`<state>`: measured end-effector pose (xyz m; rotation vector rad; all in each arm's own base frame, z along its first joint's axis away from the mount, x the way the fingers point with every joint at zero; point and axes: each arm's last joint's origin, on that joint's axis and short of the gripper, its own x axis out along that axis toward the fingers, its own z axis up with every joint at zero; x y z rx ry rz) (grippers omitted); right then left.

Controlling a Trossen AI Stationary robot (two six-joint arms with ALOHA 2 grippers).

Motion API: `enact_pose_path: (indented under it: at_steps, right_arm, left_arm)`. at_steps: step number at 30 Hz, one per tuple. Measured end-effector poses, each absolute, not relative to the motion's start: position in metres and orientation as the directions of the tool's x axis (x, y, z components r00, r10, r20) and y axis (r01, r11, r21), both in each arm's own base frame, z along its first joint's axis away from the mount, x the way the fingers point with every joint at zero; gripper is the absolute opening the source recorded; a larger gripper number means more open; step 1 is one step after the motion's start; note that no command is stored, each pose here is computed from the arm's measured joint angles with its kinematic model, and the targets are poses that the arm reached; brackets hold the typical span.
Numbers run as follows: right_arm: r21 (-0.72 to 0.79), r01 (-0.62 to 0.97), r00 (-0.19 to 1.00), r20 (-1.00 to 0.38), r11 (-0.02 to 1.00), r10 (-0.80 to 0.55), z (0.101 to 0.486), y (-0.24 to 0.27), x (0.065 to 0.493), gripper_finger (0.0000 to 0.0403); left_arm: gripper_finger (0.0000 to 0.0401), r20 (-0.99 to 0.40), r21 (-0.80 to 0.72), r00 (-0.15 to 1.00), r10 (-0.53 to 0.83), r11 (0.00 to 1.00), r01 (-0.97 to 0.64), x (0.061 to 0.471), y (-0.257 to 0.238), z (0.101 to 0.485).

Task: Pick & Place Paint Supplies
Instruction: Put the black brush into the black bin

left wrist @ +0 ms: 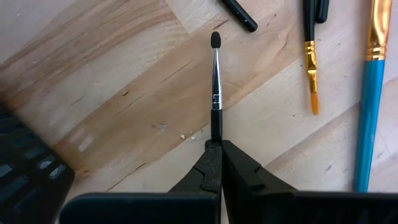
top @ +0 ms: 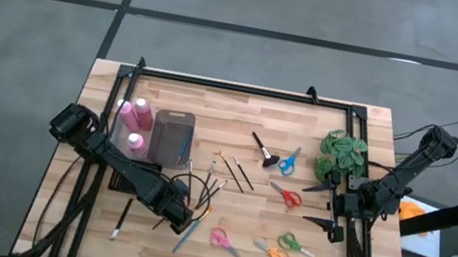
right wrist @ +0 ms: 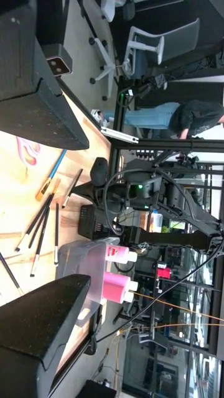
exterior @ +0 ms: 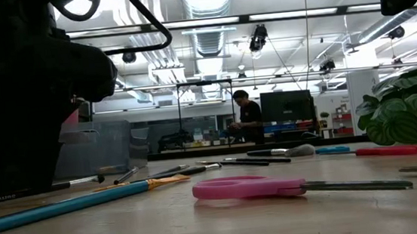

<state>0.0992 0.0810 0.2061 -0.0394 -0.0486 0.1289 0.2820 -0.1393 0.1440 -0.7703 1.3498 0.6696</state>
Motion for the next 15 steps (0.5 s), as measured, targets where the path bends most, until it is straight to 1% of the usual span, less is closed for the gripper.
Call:
enact_pose_path:
  at_steps: [10, 15]
  right_arm:
    - [-0.042, -0.128, 0.991, 0.046, 0.991, 0.129, 0.2059, 0.081, 0.0992, 0.0341]
    - [-0.041, -0.128, 0.991, 0.046, 0.991, 0.129, 0.2061, 0.081, 0.0992, 0.0341]
  left_arm:
    - [0.0003, -0.994, -0.096, 0.108, -0.013, 0.572, -0.815, 0.2817, -0.1391, 0.144]
    - [0.0003, -0.993, -0.104, 0.113, -0.016, 0.545, -0.832, 0.2811, -0.1389, 0.1468]
